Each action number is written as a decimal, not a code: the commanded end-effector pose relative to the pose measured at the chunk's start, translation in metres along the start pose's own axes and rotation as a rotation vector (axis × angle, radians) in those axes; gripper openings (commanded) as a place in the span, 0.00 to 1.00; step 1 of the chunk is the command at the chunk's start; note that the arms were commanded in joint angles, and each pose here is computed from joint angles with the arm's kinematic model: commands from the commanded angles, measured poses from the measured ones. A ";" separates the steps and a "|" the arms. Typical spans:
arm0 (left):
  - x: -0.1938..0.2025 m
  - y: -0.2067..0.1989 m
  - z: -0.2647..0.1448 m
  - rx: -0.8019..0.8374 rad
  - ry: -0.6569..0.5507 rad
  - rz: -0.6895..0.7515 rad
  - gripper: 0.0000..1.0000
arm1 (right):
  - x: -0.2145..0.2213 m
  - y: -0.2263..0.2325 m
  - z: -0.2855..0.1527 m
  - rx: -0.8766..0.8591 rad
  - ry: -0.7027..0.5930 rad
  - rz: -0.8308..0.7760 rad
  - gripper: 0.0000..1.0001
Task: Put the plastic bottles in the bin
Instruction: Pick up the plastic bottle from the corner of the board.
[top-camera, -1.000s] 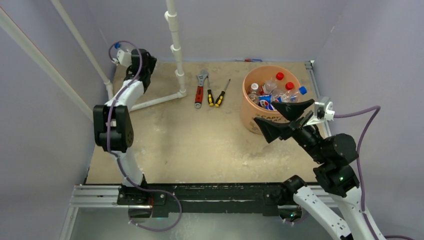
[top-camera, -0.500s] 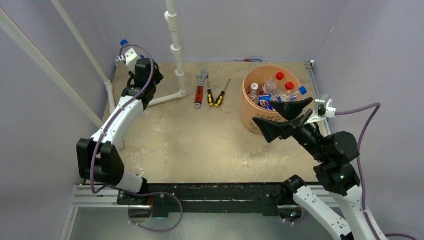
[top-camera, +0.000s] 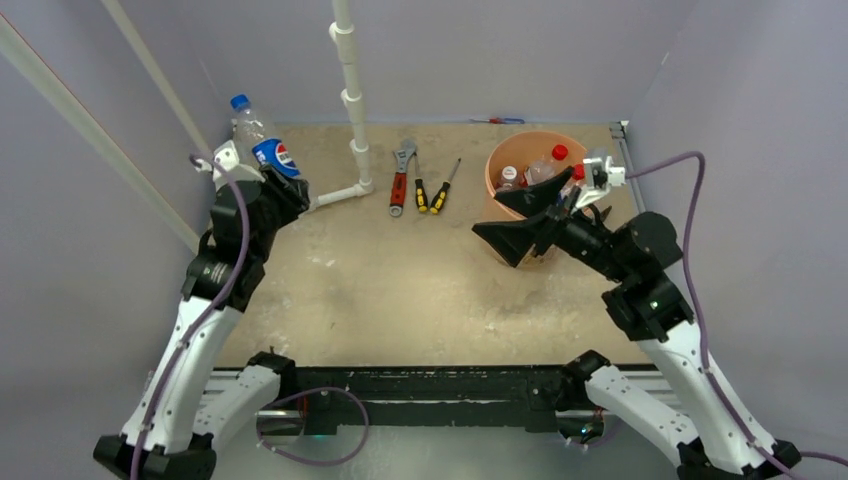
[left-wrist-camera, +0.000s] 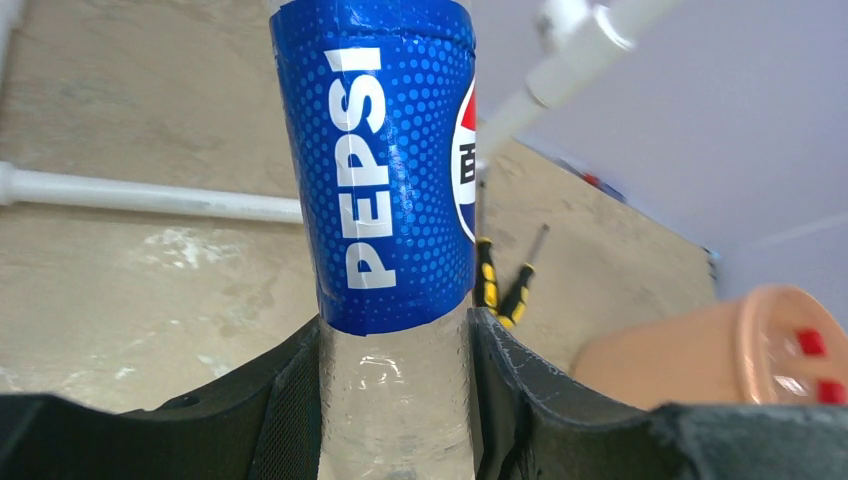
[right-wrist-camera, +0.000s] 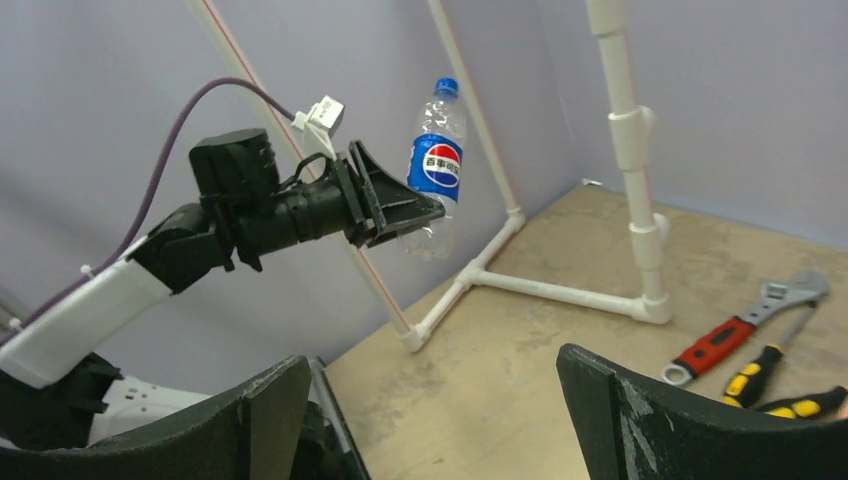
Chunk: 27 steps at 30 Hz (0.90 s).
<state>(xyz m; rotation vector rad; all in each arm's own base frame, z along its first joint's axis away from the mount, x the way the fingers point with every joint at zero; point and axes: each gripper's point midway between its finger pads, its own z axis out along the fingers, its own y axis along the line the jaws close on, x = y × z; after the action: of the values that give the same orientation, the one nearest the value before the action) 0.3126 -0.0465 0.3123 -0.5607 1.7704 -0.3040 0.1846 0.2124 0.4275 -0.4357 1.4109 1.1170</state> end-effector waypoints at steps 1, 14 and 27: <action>0.028 -0.022 -0.034 0.214 0.121 0.031 0.27 | -0.016 0.030 0.020 -0.175 -0.002 0.034 0.97; 0.060 -0.066 -0.088 0.682 0.166 0.144 0.34 | -0.001 0.005 0.116 -0.033 0.054 -0.004 0.99; 0.076 -0.106 -0.112 1.052 0.121 0.210 0.33 | -0.013 -0.026 0.136 -0.099 0.043 0.206 0.99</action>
<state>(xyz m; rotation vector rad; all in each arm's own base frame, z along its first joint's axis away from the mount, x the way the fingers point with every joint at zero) 0.2218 -0.1728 0.2999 0.2308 1.6916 -1.0032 0.2840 0.3167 0.4086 -0.4147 1.5941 1.1921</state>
